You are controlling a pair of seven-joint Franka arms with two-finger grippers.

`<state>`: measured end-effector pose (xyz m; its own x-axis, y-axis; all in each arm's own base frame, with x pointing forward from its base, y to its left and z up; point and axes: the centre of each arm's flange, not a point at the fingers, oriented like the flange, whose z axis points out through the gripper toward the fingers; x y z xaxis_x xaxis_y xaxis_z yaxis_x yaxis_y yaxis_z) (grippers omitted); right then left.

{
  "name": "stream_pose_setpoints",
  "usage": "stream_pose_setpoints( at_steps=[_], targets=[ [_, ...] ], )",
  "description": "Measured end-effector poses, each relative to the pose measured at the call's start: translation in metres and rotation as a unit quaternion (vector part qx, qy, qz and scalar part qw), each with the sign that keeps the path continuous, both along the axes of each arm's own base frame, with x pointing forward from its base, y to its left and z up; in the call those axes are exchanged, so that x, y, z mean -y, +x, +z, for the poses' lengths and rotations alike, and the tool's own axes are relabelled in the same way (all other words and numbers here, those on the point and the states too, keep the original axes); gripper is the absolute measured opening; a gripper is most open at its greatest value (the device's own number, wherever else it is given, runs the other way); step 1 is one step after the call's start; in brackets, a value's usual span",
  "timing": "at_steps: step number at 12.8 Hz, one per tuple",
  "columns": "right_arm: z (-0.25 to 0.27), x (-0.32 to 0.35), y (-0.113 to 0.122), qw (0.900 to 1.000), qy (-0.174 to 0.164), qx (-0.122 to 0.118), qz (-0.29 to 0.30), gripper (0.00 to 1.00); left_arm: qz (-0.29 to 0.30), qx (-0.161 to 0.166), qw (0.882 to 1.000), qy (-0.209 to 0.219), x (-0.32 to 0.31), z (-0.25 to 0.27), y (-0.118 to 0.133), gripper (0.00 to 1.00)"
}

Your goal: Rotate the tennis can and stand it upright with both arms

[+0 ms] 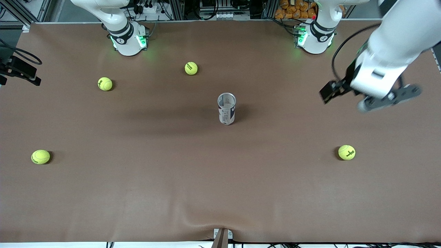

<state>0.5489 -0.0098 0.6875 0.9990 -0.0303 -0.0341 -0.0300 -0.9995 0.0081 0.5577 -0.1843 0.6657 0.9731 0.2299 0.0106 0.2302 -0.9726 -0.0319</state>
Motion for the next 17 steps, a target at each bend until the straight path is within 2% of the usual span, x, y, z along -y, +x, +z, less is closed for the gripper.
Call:
stream_pose_setpoints(
  at_steps=[3,8,13,17],
  targets=[
    [-0.001,0.0,-0.001,1.0,0.0,-0.003,0.0,1.0,-0.005,-0.007,1.0,-0.016,-0.055,0.016,-0.017,1.0],
    [-0.001,0.001,-0.001,1.0,0.0,-0.007,-0.001,1.0,-0.026,-0.04,0.999,-0.018,-0.167,-0.013,-0.01,1.0],
    [-0.001,0.001,-0.001,1.0,0.0,-0.007,-0.001,1.0,-0.042,-0.045,0.998,-0.019,-0.175,-0.032,-0.006,1.0],
    [-0.001,0.001,-0.001,1.0,0.0,-0.007,-0.001,1.0,-0.046,-0.028,0.998,-0.02,-0.184,-0.012,-0.035,1.0]
  ],
)
